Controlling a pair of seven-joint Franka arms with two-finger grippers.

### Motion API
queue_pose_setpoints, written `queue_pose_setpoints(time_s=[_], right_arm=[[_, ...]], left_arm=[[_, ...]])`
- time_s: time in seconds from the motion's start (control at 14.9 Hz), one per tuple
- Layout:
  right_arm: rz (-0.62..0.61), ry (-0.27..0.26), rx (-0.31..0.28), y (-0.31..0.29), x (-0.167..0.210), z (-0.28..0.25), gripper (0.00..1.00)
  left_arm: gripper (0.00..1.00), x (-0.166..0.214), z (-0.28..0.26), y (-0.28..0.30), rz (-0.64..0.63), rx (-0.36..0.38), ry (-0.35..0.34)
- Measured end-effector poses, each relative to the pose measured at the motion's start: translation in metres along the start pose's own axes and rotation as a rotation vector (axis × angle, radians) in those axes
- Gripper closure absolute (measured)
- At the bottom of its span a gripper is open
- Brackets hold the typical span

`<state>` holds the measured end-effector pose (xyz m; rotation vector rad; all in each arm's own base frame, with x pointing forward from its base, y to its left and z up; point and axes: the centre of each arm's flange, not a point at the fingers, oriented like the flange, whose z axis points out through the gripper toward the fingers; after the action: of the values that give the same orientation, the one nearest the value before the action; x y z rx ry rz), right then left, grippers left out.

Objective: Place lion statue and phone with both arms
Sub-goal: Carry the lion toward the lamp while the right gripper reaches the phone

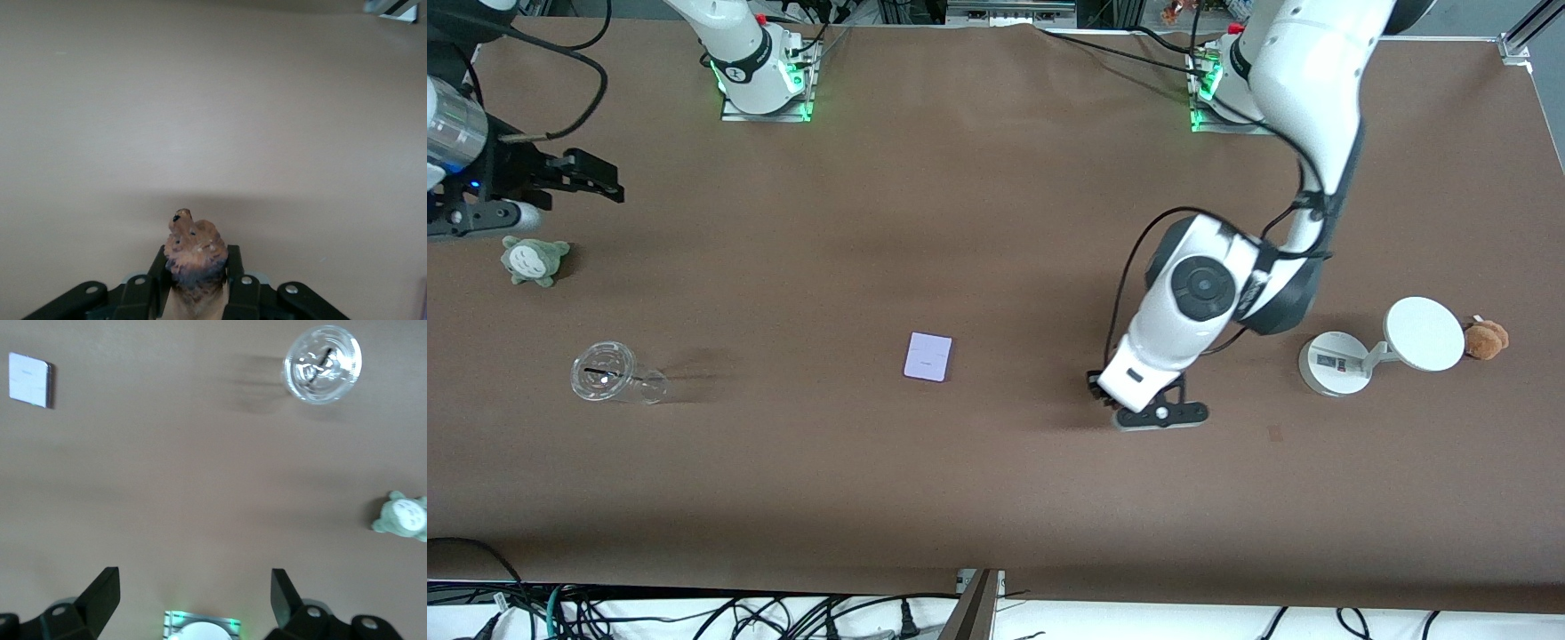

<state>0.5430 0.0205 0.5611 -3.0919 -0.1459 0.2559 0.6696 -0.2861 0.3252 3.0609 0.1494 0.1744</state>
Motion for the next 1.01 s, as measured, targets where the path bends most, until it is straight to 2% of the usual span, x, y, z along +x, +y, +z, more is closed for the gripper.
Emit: queue_pose_setpoints(time_s=[0.27,0.4,1.01], right_arm=[[0.041,0.013,-0.013,-0.067,0.029,0.03,0.0],[0.081,0.018,-0.02,-0.101,0.042,0.05,0.0],[0.197,0.08,-0.02,-0.209,0.101,0.167,0.0]], left_arm=[[0.63,-0.029,0.002,-0.052,-0.013,0.049,-0.06],[0.63,-0.037,0.012,-0.075,-0.027,0.057,-0.063],[0.63,-0.034,0.039,-0.207,0.011,0.08,-0.094]])
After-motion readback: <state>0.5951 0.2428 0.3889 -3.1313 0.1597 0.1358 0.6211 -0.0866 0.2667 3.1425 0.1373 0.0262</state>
